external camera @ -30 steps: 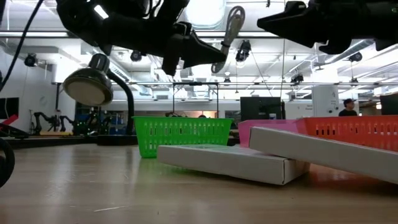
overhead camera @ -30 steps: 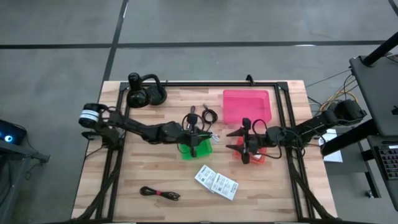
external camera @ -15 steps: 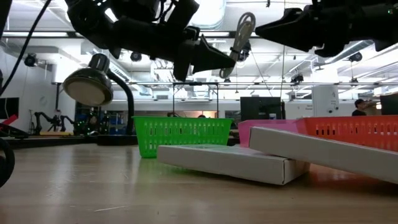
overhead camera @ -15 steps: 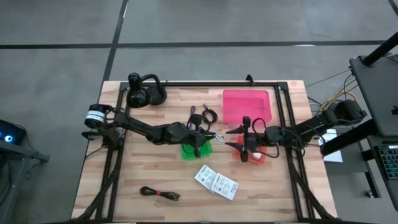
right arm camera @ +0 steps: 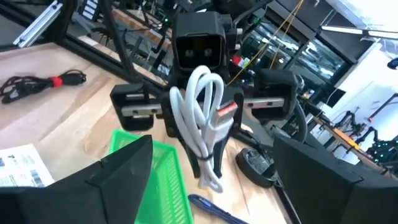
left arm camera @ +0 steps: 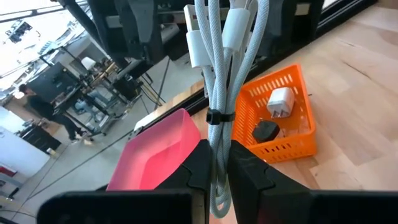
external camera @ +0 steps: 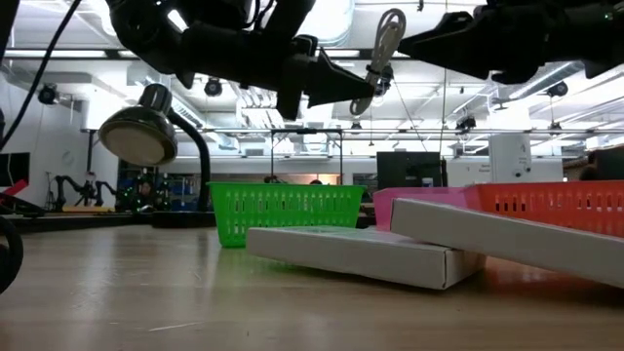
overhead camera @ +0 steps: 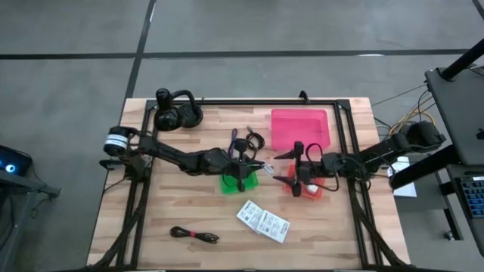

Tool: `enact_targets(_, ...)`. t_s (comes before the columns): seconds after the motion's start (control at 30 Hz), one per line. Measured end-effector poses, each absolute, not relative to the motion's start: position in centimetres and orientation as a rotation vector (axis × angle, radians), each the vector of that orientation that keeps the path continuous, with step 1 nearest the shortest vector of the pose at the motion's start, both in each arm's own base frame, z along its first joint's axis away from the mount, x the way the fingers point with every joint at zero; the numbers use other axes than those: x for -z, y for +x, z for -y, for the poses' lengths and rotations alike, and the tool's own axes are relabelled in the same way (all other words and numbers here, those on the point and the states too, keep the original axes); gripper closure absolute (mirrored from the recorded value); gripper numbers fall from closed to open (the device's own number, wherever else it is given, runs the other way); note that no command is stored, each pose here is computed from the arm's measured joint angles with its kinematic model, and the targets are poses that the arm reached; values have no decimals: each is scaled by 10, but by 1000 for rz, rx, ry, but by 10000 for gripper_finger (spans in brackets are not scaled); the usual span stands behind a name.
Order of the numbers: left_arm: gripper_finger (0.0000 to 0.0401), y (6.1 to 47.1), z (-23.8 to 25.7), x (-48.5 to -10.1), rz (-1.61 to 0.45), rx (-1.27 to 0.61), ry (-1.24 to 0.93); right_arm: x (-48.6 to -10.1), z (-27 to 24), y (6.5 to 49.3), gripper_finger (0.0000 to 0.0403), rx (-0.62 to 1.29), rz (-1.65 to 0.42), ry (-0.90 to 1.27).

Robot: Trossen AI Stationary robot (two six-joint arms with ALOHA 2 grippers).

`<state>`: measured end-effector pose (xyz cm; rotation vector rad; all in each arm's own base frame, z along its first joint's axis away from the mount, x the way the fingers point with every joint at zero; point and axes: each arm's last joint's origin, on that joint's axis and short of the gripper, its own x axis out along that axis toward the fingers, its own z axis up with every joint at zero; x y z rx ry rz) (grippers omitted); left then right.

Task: Pick and place items into bin
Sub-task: Put the white charger cable into the pink bin

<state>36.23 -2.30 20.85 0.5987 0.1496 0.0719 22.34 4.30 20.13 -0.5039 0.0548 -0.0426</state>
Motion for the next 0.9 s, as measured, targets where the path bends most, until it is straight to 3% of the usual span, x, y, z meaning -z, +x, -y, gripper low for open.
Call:
enact_targets(0.33, 384, 369, 24, -205, -155, -66, 599, -204, -46, 243, 100, 55, -67, -491)
enact_targets(0.9, 384, 367, 23, -203, -172, -66, 601, -202, -47, 256, 201, 98, -100, -548)
